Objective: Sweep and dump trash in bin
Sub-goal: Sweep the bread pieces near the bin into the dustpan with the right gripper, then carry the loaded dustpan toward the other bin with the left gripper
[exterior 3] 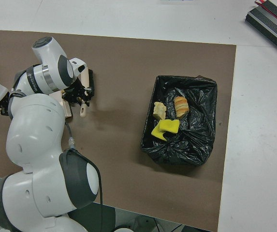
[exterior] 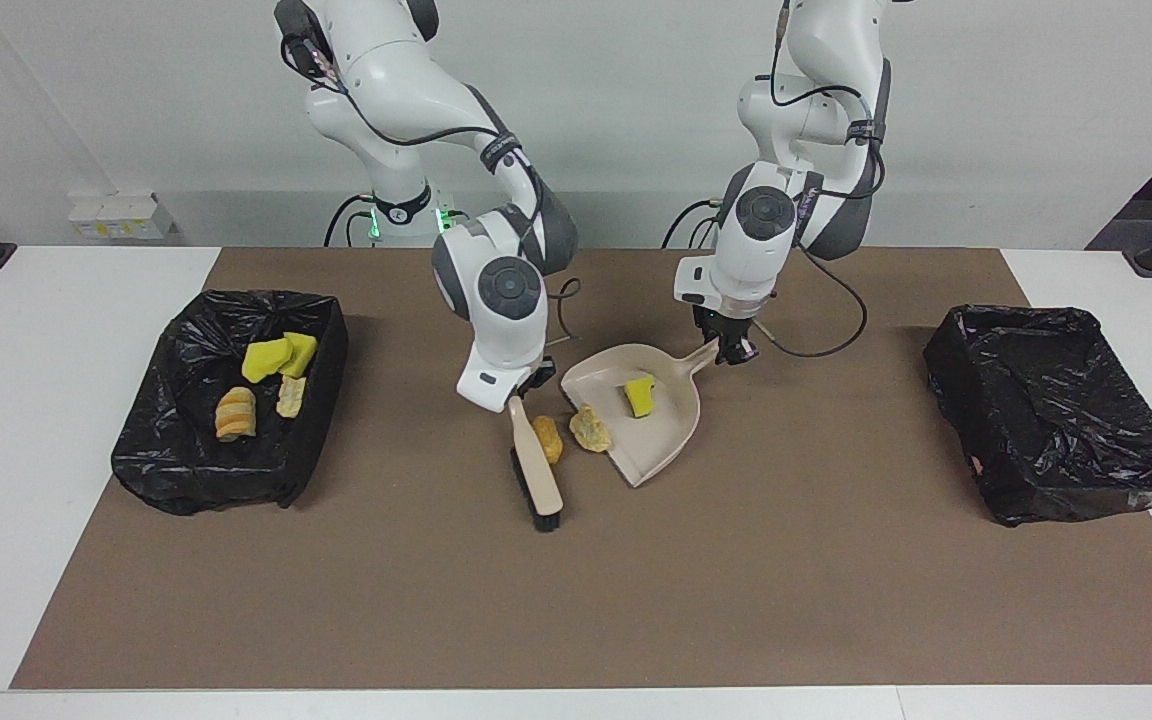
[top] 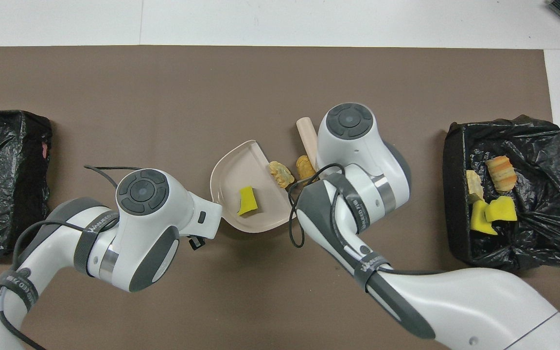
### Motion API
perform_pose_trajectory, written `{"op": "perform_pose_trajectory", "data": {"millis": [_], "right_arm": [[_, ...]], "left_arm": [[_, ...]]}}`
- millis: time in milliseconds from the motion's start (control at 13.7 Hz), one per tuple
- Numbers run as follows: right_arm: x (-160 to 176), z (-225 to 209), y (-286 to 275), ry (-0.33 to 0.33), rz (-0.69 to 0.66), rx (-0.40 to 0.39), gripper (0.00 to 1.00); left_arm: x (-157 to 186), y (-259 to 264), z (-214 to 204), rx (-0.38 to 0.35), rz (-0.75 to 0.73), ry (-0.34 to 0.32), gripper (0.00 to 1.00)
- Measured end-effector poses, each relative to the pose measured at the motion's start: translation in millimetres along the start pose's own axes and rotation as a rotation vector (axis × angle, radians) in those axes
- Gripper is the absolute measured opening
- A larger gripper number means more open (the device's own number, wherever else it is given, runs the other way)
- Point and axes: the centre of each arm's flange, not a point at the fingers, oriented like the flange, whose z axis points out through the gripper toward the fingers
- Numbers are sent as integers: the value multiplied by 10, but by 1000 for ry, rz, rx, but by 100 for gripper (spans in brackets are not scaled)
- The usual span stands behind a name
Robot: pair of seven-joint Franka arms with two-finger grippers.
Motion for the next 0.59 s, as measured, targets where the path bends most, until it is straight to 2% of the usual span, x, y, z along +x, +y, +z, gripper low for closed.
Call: {"op": "perform_pose_trajectory", "data": {"millis": [366, 586], "right_arm": [[-412, -57, -834, -5, -71, 104, 26], [-509, -15, -1095, -19, -72, 113, 26]], "left_arm": [[-2, -4, -4, 0, -1, 0, 31], [-7, -12, -5, 0, -3, 1, 31]]}}
